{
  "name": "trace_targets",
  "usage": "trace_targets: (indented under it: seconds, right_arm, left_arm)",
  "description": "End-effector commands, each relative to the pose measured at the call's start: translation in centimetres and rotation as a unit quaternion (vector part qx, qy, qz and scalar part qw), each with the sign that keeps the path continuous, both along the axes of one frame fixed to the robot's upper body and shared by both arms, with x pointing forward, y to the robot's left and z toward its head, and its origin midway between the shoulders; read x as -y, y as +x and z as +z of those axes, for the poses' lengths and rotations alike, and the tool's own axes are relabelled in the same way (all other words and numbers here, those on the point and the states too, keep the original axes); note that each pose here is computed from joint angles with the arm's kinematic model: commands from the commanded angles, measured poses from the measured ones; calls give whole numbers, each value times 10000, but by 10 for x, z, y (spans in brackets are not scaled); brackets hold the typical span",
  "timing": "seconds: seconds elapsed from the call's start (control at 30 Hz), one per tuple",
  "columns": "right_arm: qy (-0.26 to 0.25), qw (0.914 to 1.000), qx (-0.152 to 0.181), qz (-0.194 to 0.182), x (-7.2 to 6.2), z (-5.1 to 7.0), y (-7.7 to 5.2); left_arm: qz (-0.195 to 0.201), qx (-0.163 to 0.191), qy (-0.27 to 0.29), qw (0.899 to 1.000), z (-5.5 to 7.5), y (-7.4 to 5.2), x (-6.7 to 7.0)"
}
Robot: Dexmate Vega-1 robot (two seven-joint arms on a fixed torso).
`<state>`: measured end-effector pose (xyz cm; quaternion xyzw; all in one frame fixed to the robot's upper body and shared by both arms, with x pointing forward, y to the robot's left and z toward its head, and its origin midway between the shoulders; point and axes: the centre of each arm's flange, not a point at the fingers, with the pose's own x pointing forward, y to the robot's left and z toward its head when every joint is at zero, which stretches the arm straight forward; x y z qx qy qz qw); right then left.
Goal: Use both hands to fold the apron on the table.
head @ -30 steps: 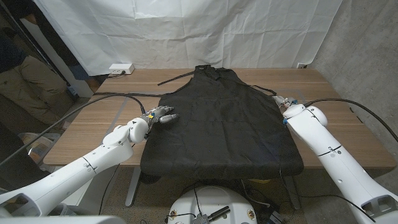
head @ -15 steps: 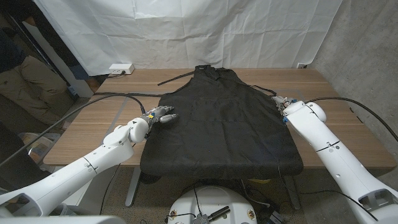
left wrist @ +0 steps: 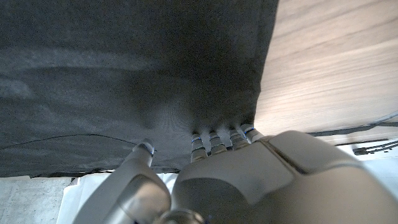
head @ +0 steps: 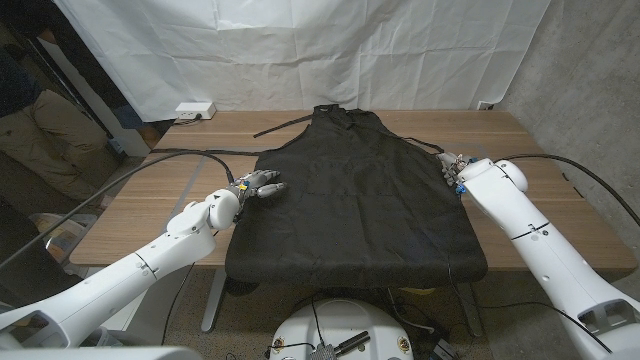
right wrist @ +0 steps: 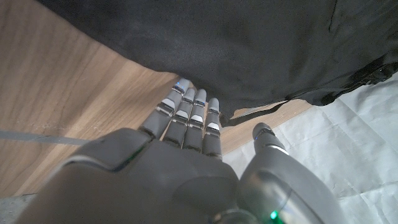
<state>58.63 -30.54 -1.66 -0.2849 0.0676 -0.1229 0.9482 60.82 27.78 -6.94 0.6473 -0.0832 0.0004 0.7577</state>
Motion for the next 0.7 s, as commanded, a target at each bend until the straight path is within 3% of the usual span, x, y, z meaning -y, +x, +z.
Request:
trace_targets:
  seconds: [0.03, 0.27, 0.7]
  right_arm:
    - [160, 9994, -236, 213, -1, -3, 4]
    - [400, 9979, -292, 407, 1, -4, 5]
    - [390, 9960, -622, 512, 0, 0, 9]
  left_arm:
    - [-4, 26, -4, 10000, 0, -1, 0]
    - [-7, 42, -5, 10000, 1, -1, 0]
    - [-23, 50, -22, 10000, 1, 0, 1]
